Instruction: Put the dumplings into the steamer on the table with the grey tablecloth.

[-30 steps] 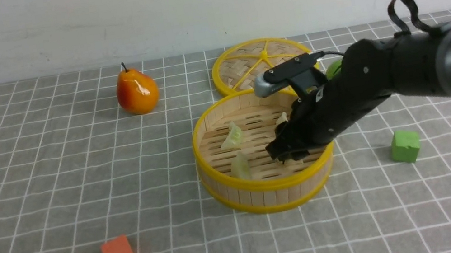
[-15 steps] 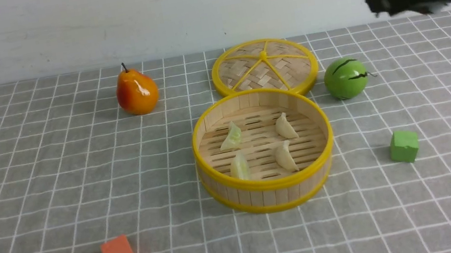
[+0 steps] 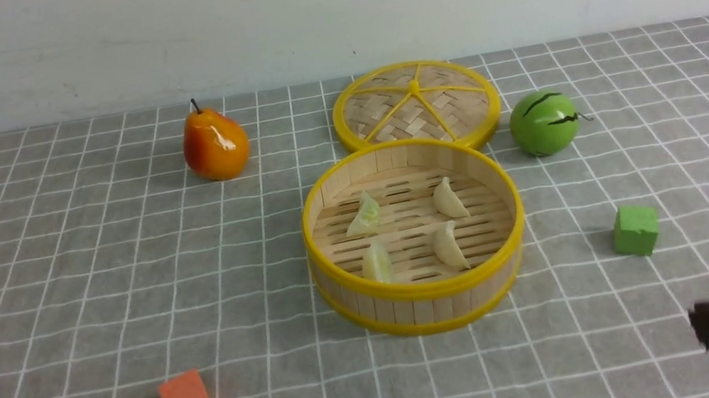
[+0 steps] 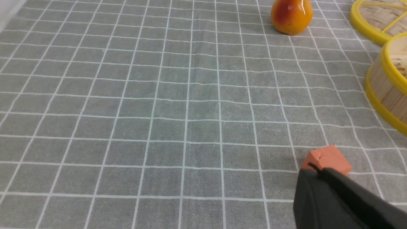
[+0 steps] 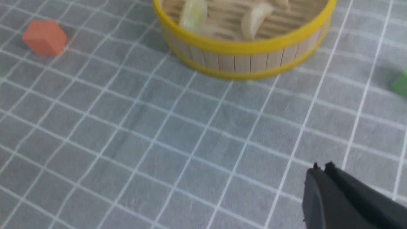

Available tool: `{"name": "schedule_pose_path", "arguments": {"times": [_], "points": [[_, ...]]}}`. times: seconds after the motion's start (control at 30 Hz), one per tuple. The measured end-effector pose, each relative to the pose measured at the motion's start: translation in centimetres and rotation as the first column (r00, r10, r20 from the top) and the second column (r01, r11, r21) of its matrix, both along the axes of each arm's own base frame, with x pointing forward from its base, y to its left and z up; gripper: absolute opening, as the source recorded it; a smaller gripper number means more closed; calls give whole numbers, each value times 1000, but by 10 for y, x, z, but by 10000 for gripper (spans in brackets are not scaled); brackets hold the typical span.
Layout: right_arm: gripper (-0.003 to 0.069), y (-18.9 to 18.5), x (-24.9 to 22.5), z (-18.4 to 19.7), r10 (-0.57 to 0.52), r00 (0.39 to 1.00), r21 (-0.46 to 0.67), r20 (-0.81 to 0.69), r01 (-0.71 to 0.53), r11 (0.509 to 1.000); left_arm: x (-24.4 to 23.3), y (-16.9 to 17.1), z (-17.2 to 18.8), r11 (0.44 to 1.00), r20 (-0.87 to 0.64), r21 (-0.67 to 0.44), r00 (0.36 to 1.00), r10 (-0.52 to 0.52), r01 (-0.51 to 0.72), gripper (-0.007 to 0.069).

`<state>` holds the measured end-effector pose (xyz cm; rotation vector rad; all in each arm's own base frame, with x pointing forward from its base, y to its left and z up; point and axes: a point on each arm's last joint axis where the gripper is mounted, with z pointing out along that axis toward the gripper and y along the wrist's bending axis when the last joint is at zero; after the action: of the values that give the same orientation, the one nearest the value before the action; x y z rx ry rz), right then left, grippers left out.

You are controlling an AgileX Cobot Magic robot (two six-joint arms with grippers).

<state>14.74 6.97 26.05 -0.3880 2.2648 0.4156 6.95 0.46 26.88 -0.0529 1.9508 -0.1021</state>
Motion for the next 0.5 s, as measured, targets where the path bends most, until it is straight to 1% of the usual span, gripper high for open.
{"name": "schedule_pose_path", "arguments": {"times": [0.07,0.1,0.13,0.17,0.23,0.27,0.3,0.33,0.37,0.47,0.5], "points": [[-19,-4,-5,-18,8,999,-52,-38,-10,999,0,0,0,1000,-1,0,1000,1,-1,-14],[-19,-4,-7,-21,10,999,-60,-41,-12,998,0,0,0,1000,-1,0,1000,1,-1,-14],[-19,-9,-11,-28,11,1000,-99,-14,-13,995,0,0,0,1000,0,-1,1000,-1,1,-14],[-19,-13,-15,-30,8,1000,-115,13,-7,993,0,0,0,1000,0,-1,1000,0,0,-14],[-19,-22,-26,-32,-20,994,-123,107,33,992,0,0,0,1000,-2,0,1000,2,-2,-14],[-19,-30,-36,-32,-48,977,-117,207,73,990,0,0,0,1000,-2,0,1000,2,-2,-14],[-19,-34,-40,-32,-68,962,-107,264,99,989,0,0,0,1000,-2,0,1000,2,-2,-14],[-19,-40,-48,-32,-92,935,-93,344,131,987,0,0,0,1000,-2,0,1000,2,-2,-14],[-18,-48,-61,-36,-127,880,-61,457,173,983,0,0,0,1000,-3,0,1000,2,-2,-14],[-17,-54,-73,-43,-171,807,-23,565,222,975,0,0,0,1000,-4,0,1000,3,-3,-14],[-17,-58,-79,-50,-205,759,1,618,261,965,0,0,0,1000,-5,1,1000,3,-3,-14]]}}
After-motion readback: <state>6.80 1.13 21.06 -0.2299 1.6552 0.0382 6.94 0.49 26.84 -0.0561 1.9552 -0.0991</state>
